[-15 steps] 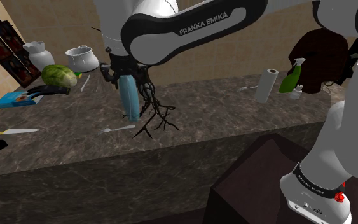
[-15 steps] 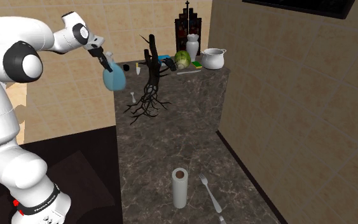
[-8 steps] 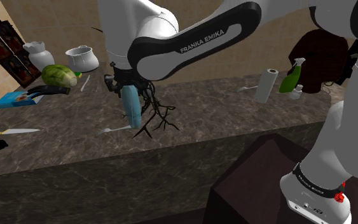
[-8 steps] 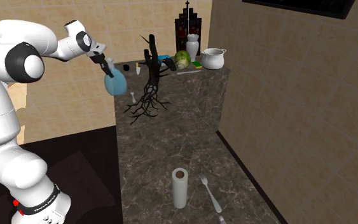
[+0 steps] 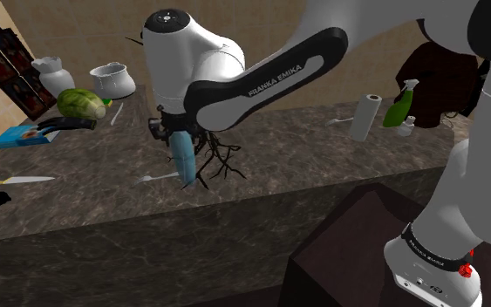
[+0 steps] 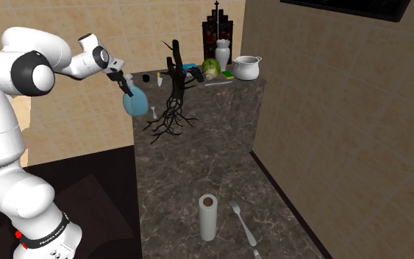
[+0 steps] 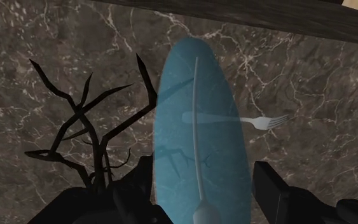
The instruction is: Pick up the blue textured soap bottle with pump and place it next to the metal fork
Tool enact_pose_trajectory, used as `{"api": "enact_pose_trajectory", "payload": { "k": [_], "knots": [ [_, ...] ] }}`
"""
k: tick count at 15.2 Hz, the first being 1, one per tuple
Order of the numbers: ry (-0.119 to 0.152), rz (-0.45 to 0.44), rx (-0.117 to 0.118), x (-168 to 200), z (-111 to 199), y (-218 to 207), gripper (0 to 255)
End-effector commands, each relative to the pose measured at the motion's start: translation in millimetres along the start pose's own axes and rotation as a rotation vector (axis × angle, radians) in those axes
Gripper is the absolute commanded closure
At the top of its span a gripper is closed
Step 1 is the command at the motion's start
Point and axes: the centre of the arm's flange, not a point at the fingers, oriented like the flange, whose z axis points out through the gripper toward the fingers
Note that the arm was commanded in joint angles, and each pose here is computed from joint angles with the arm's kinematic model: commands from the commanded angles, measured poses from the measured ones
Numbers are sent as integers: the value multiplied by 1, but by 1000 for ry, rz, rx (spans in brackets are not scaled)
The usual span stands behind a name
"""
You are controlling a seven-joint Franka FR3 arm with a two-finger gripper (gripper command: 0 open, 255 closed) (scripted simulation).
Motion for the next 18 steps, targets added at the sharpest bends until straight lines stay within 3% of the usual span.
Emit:
{"api": "enact_pose_trajectory", "payload": {
  "k": [1, 15, 18],
  "knots": [
    [1, 0, 1, -4, 9, 2, 255],
    [1, 0, 1, -32, 80, 10, 255],
    [1, 0, 1, -32, 80, 10, 255]
  ]
}}
